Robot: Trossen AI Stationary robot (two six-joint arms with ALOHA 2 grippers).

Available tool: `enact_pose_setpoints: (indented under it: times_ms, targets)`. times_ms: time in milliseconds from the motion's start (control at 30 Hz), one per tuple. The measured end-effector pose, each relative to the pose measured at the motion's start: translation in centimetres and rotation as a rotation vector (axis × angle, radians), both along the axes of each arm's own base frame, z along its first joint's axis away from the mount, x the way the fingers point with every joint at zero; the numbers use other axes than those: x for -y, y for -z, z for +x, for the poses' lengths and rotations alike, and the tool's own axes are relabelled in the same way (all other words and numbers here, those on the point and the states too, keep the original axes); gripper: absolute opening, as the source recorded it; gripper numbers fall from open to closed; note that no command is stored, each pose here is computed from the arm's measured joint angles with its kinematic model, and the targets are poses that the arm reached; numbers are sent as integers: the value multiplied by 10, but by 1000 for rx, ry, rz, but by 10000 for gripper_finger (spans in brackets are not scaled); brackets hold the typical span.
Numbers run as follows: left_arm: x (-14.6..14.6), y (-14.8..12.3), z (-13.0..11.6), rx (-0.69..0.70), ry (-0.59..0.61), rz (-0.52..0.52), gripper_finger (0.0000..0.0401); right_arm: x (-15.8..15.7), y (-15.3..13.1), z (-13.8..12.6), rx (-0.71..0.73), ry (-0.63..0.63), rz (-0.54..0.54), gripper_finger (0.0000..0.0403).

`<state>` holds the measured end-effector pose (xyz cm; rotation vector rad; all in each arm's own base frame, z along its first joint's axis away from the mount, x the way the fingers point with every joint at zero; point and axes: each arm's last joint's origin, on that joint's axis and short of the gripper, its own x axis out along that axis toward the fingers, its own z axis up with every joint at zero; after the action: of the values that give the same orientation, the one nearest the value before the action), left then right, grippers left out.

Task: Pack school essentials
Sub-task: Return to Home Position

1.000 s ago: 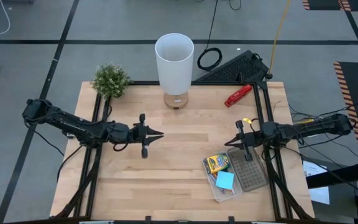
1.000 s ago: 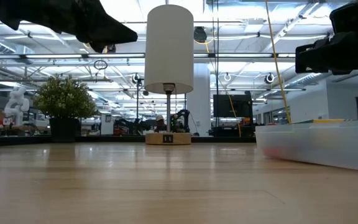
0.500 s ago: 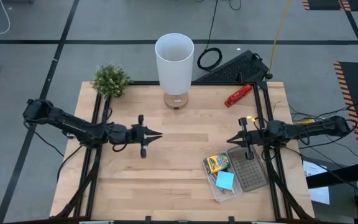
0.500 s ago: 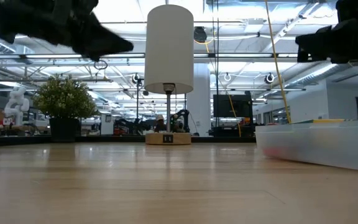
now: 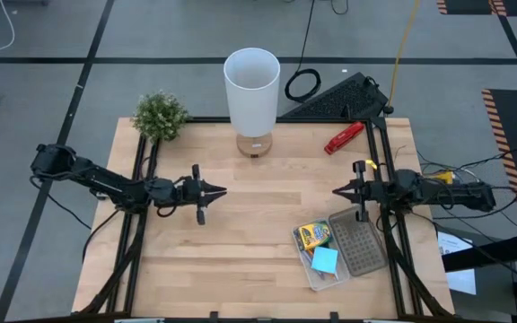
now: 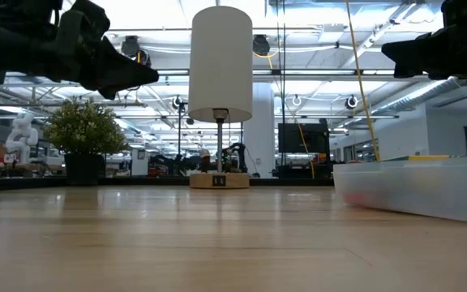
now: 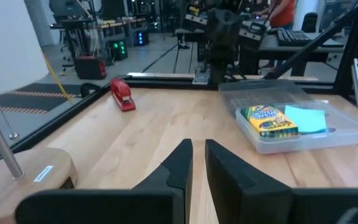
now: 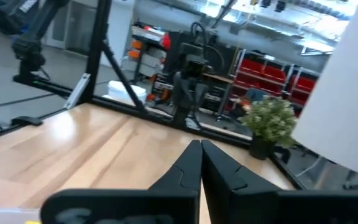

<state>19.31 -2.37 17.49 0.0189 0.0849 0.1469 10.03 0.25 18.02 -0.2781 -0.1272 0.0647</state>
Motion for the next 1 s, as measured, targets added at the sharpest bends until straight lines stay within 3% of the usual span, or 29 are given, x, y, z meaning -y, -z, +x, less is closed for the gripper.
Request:
enact_pose_setpoints:
  times_ms: [433,633,1000]
  targets:
    - [0,1,-4,-4,3,12,46,6,1,-4,4,65,0,0]
    - [-4,4,-25,51,2,-3,46,7,1,-4,10,76,-72,0]
    - [-7,8,-51,128,50,-26,46,7,1,-4,4,74,-46,0]
